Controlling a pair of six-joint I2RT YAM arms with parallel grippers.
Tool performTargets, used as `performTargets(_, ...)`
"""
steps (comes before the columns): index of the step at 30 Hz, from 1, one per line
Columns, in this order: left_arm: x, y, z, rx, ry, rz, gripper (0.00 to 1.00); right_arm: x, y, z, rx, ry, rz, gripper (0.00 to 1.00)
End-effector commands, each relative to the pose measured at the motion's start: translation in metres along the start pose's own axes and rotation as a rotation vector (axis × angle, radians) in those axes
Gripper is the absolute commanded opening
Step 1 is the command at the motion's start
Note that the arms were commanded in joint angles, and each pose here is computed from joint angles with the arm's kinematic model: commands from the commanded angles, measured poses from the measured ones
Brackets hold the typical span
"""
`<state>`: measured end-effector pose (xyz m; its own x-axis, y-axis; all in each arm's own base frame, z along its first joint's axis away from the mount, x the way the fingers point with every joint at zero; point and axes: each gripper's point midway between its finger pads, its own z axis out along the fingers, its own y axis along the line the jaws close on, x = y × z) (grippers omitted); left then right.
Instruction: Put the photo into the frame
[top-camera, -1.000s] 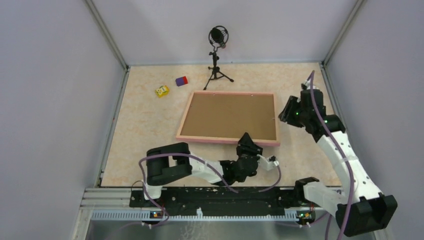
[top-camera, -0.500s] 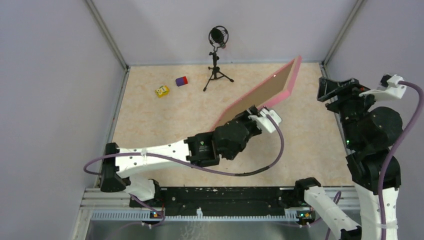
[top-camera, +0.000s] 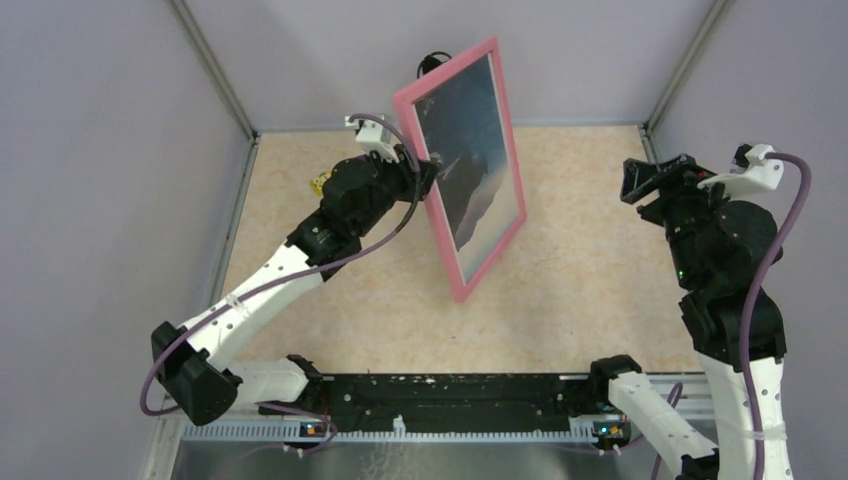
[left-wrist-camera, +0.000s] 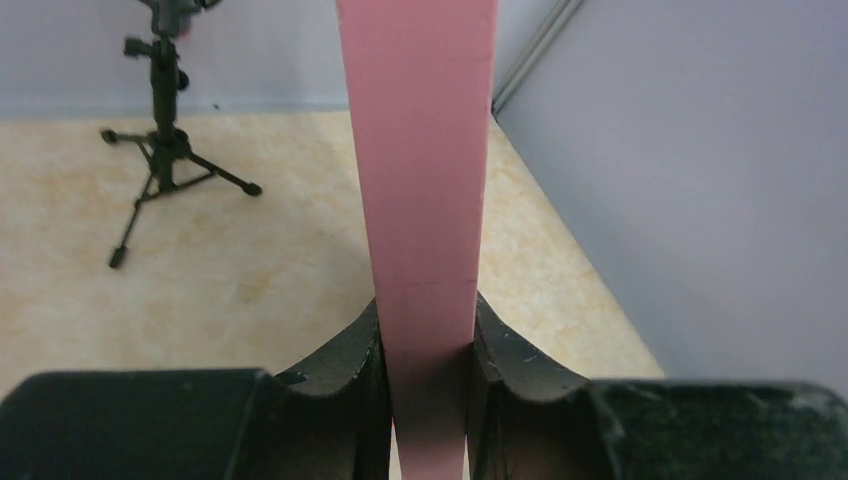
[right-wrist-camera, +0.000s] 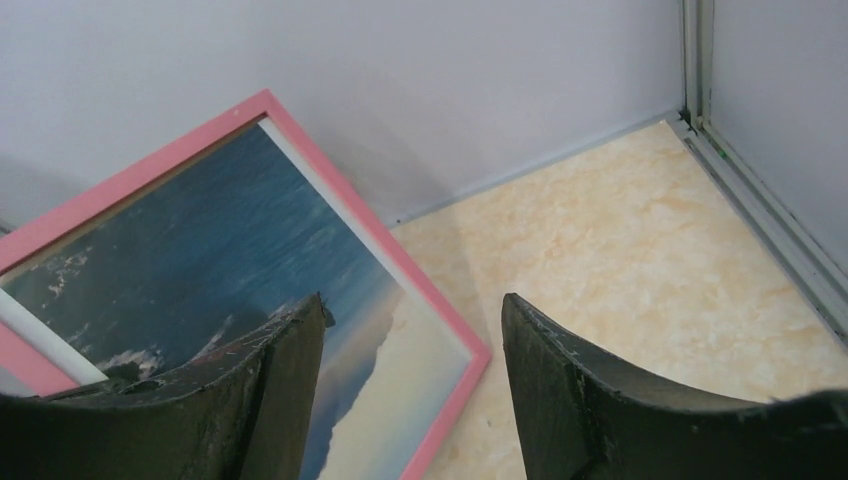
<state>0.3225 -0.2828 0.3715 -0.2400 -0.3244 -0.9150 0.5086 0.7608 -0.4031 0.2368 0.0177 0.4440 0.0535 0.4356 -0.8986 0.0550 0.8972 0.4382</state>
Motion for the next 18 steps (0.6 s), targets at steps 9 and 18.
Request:
performTargets(9, 0.026, -0.057, -0.007, 0.407, 0.057, -0.494, 0.00, 0.031, -0.004, 0.017, 0.003, 0.078, -0.010, 0.65)
performTargets(18, 0.077, -0.053, 0.063, 0.414, 0.147, -0.510, 0.00, 0.036, -0.005, 0.014, -0.002, 0.097, -0.024, 0.65)
